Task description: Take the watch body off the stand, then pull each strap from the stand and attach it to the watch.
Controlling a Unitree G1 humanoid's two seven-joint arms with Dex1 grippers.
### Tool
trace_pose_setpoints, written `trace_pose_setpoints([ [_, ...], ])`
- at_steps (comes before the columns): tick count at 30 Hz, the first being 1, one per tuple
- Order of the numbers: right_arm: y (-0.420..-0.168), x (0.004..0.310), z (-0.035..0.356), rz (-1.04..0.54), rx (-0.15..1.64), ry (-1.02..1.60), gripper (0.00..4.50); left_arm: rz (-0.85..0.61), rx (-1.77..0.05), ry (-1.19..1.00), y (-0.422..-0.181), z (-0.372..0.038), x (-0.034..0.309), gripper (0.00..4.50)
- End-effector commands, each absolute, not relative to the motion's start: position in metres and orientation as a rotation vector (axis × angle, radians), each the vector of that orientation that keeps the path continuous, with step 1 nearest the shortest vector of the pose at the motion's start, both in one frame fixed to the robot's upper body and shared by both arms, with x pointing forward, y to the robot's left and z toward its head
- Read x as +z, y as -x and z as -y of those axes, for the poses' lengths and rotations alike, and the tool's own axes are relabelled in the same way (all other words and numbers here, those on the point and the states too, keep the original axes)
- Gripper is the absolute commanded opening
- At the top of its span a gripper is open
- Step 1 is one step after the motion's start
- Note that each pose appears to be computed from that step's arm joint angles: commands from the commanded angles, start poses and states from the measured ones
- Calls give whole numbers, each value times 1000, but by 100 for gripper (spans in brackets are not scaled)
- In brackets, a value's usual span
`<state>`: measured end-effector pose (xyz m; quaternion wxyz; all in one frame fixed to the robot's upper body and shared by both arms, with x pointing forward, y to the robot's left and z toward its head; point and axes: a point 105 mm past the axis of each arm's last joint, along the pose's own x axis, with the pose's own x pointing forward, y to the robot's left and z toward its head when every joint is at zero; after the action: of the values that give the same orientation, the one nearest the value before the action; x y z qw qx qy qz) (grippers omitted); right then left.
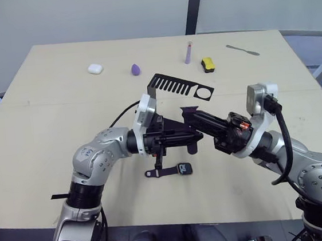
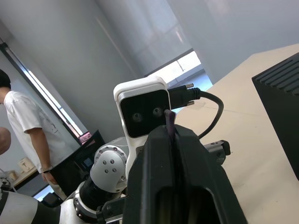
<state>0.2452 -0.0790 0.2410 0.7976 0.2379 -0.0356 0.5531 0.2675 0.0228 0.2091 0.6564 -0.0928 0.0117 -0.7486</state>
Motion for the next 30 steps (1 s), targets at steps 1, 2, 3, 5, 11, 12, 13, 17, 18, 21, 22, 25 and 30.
trace_pose_setpoints([
  [1,-243,252,81,131,1187,-520,4,30,-1706,187,-266,-24,220,0],
  [2,-243,252,81,131,1186,-520,4,29,-1707,187,-266,-24,220,0],
  [3,-243,252,81,131,1186,-520,4,28,-1708,186,-266,-24,220,0],
  [5,-243,252,81,130,1185,-520,4,27,-1708,187,-265,-24,219,0],
  [11,-243,252,82,131,1184,-522,4,22,-1712,187,-264,-23,218,0],
  [12,-243,252,82,130,1185,-521,4,16,-1712,179,-264,-23,217,0],
  [13,-243,252,82,131,1185,-522,4,12,-1712,172,-264,-23,217,0],
  [17,-242,252,82,129,1191,-515,4,4,-1713,173,-264,-24,216,0],
  [18,-242,251,82,128,1191,-513,4,5,-1714,173,-264,-24,216,0],
  [21,-242,251,82,126,1190,-504,4,9,-1714,172,-264,-24,217,0],
  [22,-242,251,82,127,1186,-499,4,17,-1713,176,-264,-23,217,0],
  [25,-242,250,82,123,1186,-497,4,28,-1714,185,-263,-24,219,0],
  [30,-240,249,82,113,1191,-490,145,28,-1715,184,-263,-24,218,0],
])
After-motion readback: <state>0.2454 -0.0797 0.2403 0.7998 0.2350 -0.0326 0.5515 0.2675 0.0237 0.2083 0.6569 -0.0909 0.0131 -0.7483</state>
